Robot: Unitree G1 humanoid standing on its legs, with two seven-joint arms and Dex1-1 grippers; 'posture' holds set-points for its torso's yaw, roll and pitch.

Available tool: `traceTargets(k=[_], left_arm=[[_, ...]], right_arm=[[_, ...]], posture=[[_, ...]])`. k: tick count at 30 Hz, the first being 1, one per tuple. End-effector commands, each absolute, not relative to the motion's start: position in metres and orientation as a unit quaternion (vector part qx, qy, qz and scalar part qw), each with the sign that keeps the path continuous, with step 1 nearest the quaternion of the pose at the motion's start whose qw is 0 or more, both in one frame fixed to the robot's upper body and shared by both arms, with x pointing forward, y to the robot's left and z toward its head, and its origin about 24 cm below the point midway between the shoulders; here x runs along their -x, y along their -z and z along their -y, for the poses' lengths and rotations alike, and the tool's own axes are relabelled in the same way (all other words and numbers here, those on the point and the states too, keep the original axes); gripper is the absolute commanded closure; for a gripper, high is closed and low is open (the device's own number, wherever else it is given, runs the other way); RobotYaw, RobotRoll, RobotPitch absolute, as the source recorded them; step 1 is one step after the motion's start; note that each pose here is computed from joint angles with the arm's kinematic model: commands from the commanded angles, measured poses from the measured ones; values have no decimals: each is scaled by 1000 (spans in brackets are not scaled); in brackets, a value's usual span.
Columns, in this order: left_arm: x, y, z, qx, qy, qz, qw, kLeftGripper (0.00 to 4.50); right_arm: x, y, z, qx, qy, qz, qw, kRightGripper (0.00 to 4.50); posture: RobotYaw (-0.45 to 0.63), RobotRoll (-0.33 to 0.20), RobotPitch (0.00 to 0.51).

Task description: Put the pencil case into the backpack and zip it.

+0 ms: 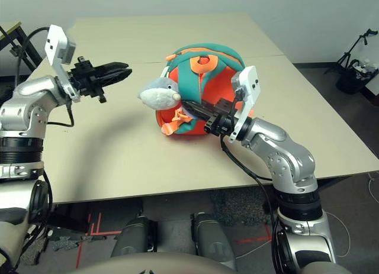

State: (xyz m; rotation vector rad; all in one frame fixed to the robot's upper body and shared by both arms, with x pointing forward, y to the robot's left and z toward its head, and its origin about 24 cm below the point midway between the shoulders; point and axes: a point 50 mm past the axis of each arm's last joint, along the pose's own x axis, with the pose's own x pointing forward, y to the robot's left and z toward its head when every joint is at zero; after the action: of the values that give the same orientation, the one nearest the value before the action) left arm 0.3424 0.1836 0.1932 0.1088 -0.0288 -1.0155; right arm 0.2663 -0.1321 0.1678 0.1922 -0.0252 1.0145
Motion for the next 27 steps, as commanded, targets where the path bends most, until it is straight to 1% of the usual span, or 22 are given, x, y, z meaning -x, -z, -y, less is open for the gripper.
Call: traceTargets(k=[1,10,15,27], left_arm=[[-349,-185,-175,-65,505,1,861,4500],[-365,-179,-157,-75,535,-1,842,4500],[-366,-172,-148,-85,556,-12,827,4500],[-377,-160,-120,-96,567,-15,818,4500]], right_arm=[[-262,-175,126,-86,-504,31,859,4397],[-257,-174,128,-86,-492,34,866,4397],[-255,-174,128,-87,-488,35,868,4397],[-254,-174,127,-87,-488,36,868,4397]], posture=[[-132,0,15],[-167,0,16],[-179,0,18],[-192,0,14]])
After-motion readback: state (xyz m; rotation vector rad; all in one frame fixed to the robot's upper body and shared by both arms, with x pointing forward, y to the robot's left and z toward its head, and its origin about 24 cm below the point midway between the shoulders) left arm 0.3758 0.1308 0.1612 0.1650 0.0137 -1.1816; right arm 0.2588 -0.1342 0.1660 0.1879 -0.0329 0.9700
